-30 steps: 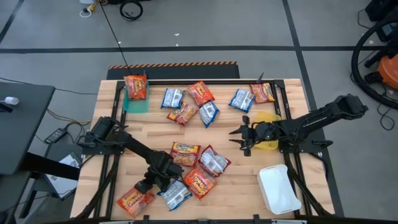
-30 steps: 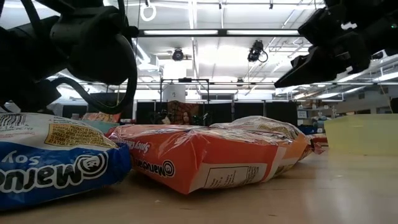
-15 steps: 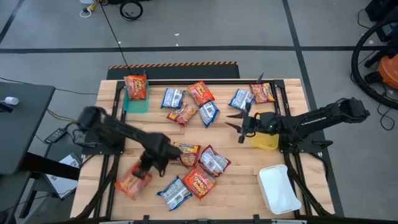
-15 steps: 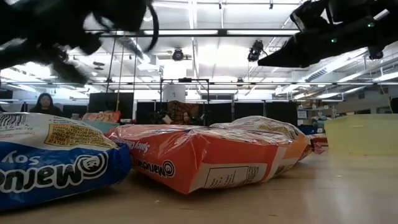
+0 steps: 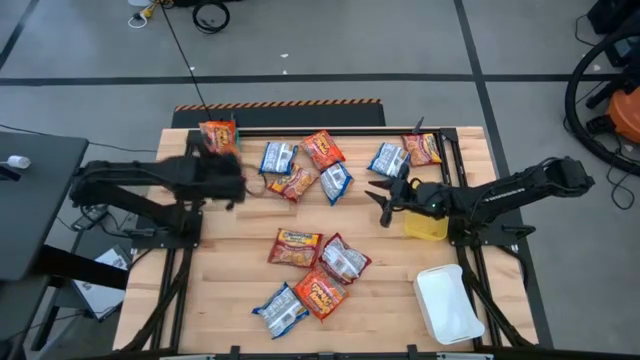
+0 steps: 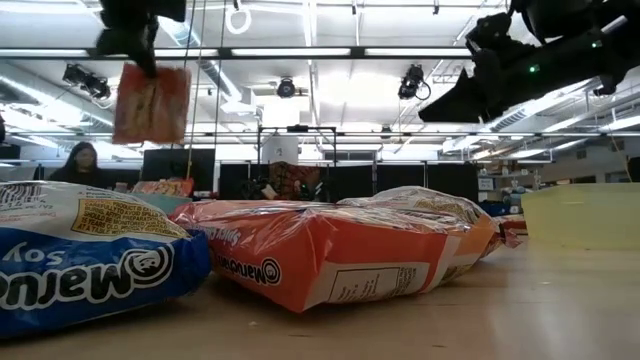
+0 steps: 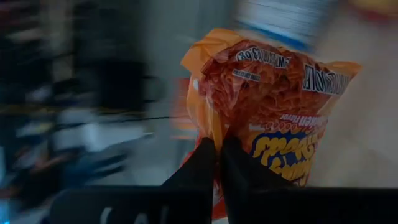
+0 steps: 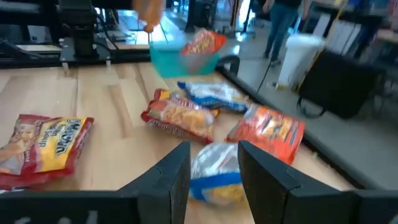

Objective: Sort Maruchan noodles
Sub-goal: Put the orange noodle pack into the green bin

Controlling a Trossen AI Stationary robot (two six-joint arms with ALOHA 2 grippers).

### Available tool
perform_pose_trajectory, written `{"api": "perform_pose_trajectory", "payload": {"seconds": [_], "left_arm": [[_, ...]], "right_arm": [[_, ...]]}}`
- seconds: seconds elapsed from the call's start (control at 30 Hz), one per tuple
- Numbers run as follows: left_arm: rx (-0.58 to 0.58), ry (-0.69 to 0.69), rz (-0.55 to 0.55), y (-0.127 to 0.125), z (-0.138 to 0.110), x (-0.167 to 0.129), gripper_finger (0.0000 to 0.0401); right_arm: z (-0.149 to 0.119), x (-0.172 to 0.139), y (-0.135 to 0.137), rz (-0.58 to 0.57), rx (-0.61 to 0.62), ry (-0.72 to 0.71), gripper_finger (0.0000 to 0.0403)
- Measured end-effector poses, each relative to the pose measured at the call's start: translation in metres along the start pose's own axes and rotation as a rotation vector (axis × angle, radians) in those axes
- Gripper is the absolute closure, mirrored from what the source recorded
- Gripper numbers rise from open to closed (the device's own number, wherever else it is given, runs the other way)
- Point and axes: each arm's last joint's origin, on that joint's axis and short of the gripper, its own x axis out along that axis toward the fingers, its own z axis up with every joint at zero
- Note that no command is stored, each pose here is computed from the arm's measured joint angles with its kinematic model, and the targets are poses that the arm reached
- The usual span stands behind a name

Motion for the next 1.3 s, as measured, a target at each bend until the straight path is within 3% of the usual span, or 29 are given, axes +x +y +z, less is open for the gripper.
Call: {"api": "perform_pose_trajectory", "payload": {"seconds": [0.07,0.17,0.37,0.47,0.6,0.83,1.03,1.3], "left_arm": [[-0.058,-0.01,0.12,0.011,-0.003,0.005,0.0386],[-0.037,0.021,0.224,0.015,-0.008,0.021,0.0386],[0.02,0.114,0.266,-0.014,-0.016,0.075,0.0386],[0.11,0.135,0.278,-0.033,-0.019,0.104,0.0386],[0.133,0.118,0.266,-0.041,-0.022,0.135,0.0386],[0.078,0.146,0.18,-0.028,-0.034,0.158,0.0381],[0.228,0.215,0.139,-0.025,-0.041,0.16,0.0377],[0.257,0.235,0.107,-0.016,-0.043,0.162,0.0379]], "right_arm": [[-0.002,-0.001,0.001,0.002,0.041,0.02,0.0263],[-0.003,-0.001,0.002,0.007,0.083,0.029,0.0263],[-0.003,-0.001,0.002,-0.003,0.11,0.029,0.0263],[-0.003,-0.001,0.002,-0.003,0.126,0.029,0.0263],[-0.003,-0.001,0.002,-0.003,0.158,0.029,0.0263],[-0.004,-0.001,0.001,-0.008,0.15,0.033,0.0263],[-0.004,0.002,-0.005,-0.04,0.135,0.035,0.0263],[-0.004,0.004,-0.011,-0.067,0.139,0.039,0.0263]]}}
